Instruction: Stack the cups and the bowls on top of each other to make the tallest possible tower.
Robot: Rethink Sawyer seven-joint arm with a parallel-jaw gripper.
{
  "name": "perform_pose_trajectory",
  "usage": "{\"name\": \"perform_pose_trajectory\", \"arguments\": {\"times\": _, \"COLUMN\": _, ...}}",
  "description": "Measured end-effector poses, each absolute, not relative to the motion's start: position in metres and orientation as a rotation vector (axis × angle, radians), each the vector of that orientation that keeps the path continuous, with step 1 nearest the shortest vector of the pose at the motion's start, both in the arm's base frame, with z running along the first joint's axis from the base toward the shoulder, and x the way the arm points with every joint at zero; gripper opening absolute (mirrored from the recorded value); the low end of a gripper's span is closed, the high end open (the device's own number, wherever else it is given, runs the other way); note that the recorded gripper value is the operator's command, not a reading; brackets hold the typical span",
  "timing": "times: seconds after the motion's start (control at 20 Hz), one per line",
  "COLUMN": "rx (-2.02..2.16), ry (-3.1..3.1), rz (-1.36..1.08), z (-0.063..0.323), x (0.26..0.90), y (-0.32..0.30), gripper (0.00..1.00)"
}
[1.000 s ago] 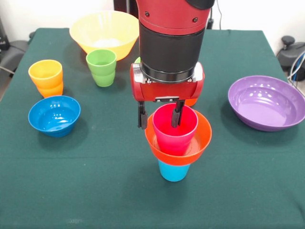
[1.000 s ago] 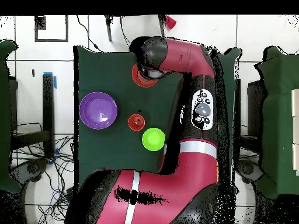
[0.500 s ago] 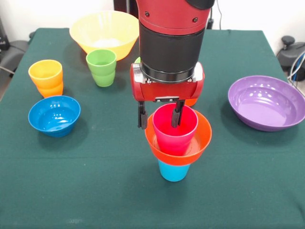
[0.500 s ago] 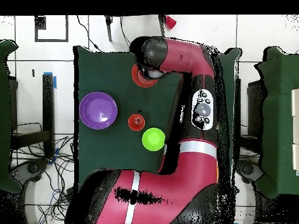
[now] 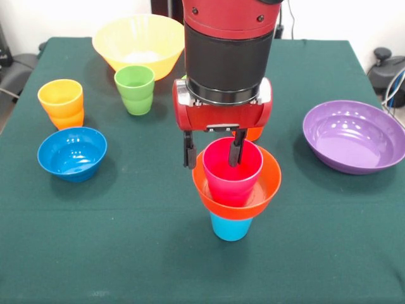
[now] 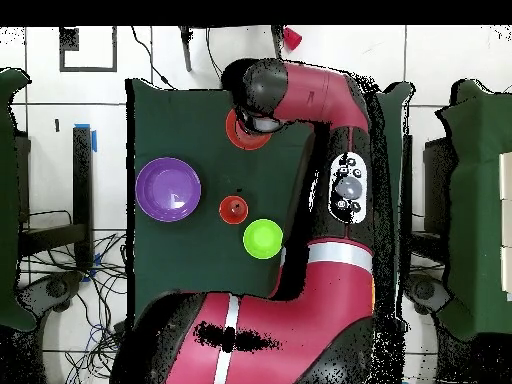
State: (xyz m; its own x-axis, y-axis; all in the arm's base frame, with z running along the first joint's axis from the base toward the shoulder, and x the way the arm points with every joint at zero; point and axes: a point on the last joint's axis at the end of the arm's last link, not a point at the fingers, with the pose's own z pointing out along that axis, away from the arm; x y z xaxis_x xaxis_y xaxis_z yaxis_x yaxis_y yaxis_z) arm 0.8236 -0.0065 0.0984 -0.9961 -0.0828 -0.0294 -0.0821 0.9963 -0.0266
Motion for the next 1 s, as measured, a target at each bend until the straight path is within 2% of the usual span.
{"name": "perform_pose_trajectory", "arguments": {"times": 0.4, "rx": -0.124, "ry": 3.092, "rz": -0.043, "z": 0.122, "x": 0.828, "y": -0.008, "gripper": 1.0}}
{"name": "perform_pose_trajectory", "arguments": {"times": 1.0, "rx": -0.071, "ry": 3.084, "rz": -0.05, "z": 0.178, "x": 0.832, "y": -0.036, "gripper": 1.0}}
